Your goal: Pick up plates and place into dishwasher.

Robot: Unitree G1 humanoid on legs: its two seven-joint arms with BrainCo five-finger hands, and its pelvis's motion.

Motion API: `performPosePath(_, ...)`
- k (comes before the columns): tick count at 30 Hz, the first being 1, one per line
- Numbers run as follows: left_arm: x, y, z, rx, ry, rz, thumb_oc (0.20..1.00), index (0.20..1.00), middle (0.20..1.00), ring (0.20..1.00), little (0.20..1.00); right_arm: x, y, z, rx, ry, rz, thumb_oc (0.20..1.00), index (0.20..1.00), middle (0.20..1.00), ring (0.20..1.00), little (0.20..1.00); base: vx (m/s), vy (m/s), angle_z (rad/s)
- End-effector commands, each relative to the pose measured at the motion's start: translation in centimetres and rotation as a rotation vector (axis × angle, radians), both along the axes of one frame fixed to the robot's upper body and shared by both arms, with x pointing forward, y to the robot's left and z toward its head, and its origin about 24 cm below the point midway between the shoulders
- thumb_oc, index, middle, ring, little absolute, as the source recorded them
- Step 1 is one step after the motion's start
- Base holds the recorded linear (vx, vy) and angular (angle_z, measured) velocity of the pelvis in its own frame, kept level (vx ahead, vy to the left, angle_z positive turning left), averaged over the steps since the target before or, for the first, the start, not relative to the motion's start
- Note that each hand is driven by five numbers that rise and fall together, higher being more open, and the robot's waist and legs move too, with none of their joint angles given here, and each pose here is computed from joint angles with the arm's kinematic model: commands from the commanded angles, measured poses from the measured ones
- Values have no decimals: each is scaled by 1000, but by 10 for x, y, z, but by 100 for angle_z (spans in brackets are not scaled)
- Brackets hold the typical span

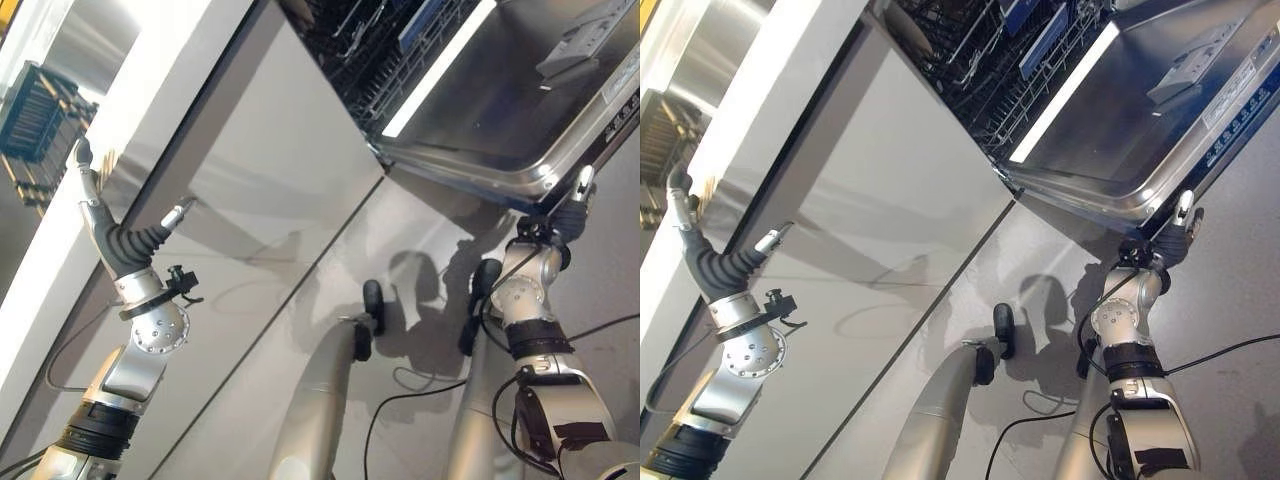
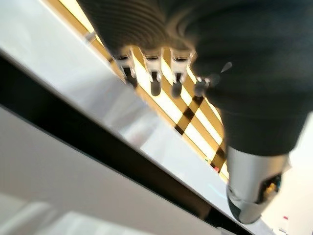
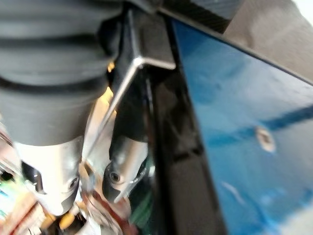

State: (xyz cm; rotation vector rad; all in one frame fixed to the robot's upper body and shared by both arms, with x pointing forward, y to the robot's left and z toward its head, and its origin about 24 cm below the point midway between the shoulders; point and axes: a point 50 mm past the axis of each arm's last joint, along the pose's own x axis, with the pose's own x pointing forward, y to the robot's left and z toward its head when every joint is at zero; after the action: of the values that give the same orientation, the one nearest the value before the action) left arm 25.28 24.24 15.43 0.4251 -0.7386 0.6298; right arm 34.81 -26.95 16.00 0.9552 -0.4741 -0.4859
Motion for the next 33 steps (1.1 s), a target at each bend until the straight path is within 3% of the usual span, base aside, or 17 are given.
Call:
performPosePath(1, -7, -13, -11, -79, 29, -69, 1000, 1000, 1000, 1000, 1000, 21, 49, 70, -295, -175, 326, 1000, 1000, 1000, 1000, 1000, 59, -8, -63)
performPosePath(11, -7, 0, -1, -88, 22, -35, 1000, 1000, 1000, 1000, 1000, 12, 105, 99, -580, -315, 532, 1000, 1000, 1000, 1000, 1000, -34, 43, -6)
performPosePath(18, -12, 11, -4, -100, 41, -16, 1000, 1000, 1000, 1000, 1000, 3, 118, 110, -683, -380, 538, 1000, 1000, 1000, 1000, 1000, -1, 71, 12)
performPosePath(33, -25, 46, -9, -54, 143, 54, 1000, 1000, 1000, 1000, 1000, -3, 91, 148, -732, -447, 323, 1000, 1000, 1000, 1000, 1000, 84, -18, 22)
